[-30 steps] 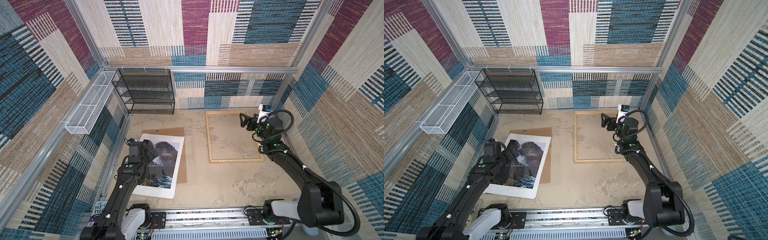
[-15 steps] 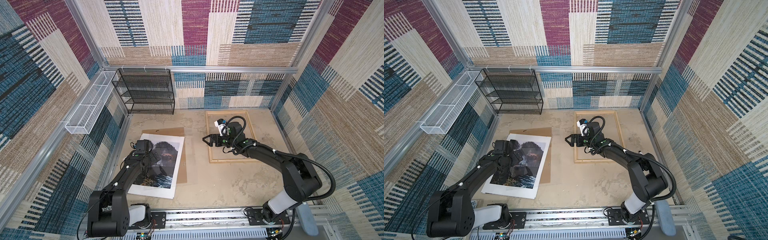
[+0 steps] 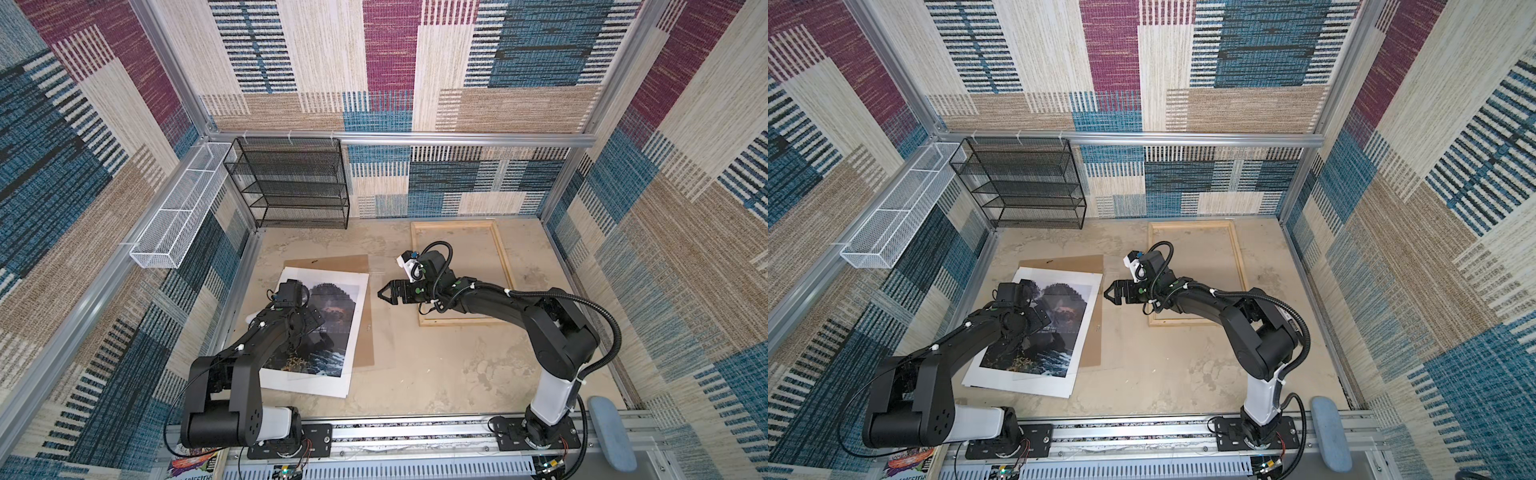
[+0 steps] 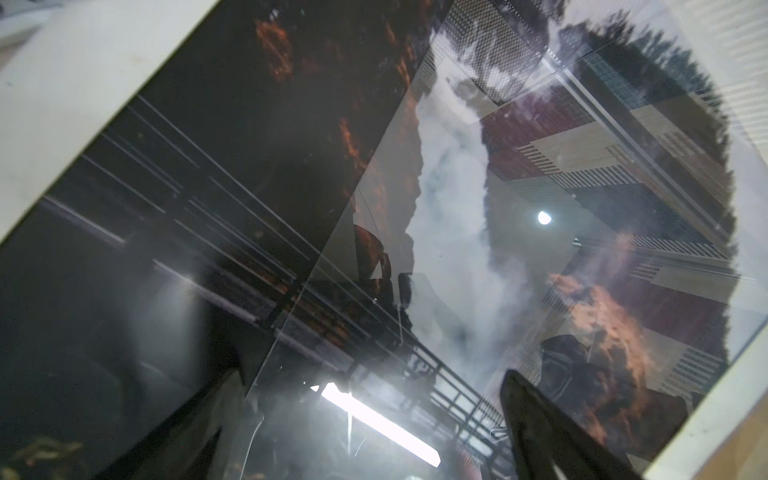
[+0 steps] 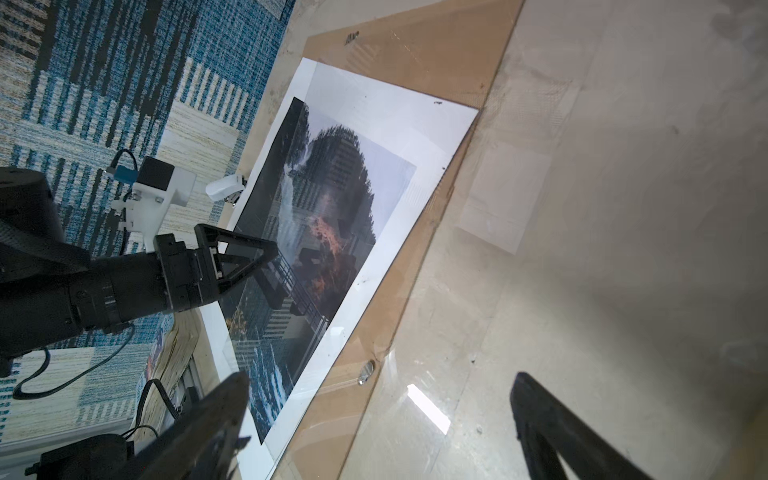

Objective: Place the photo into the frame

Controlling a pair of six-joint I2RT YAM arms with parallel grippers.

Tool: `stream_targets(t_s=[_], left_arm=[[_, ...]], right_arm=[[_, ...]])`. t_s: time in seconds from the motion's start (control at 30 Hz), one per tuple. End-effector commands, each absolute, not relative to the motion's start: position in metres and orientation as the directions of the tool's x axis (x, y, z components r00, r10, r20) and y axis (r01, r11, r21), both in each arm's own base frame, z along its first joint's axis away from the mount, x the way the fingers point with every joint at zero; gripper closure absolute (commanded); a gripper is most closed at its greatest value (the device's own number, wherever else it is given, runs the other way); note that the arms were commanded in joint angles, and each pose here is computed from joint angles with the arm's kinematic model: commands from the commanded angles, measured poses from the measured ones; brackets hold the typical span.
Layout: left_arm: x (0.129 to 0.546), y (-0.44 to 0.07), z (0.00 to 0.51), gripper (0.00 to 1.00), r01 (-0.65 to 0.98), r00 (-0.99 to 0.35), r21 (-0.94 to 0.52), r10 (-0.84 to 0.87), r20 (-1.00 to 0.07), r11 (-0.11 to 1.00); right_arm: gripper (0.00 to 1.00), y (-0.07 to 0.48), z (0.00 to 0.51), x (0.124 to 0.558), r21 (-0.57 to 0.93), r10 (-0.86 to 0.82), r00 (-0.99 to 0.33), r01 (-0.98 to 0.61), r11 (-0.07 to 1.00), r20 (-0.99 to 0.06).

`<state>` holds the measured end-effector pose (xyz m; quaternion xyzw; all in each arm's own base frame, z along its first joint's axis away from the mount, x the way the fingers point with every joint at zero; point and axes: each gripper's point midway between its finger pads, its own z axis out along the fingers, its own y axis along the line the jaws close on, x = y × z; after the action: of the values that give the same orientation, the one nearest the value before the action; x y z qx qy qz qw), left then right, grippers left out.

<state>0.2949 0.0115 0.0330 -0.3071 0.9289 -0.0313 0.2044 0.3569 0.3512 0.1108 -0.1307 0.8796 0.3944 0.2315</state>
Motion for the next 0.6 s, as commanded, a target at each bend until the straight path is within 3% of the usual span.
stream_targets(t_s=[0.0,0.57], left_arm=[[0.298,0.007,0.032,0.00,-0.553,-0.728,-0.210,-0.590,-0.349,0.806],[0.295,0.006,0.027,0.02,-0.555,-0.723,-0.222,-0.597,-0.347,0.802]], right_arm=[[0.00,0.350,0.099,0.363,0.628,-0.025,-0.880,-0.359,0.691,-0.475],[0.00,0.362,0.066,0.366,0.651,-0.054,-0.915,-0.325,0.686,-0.401]])
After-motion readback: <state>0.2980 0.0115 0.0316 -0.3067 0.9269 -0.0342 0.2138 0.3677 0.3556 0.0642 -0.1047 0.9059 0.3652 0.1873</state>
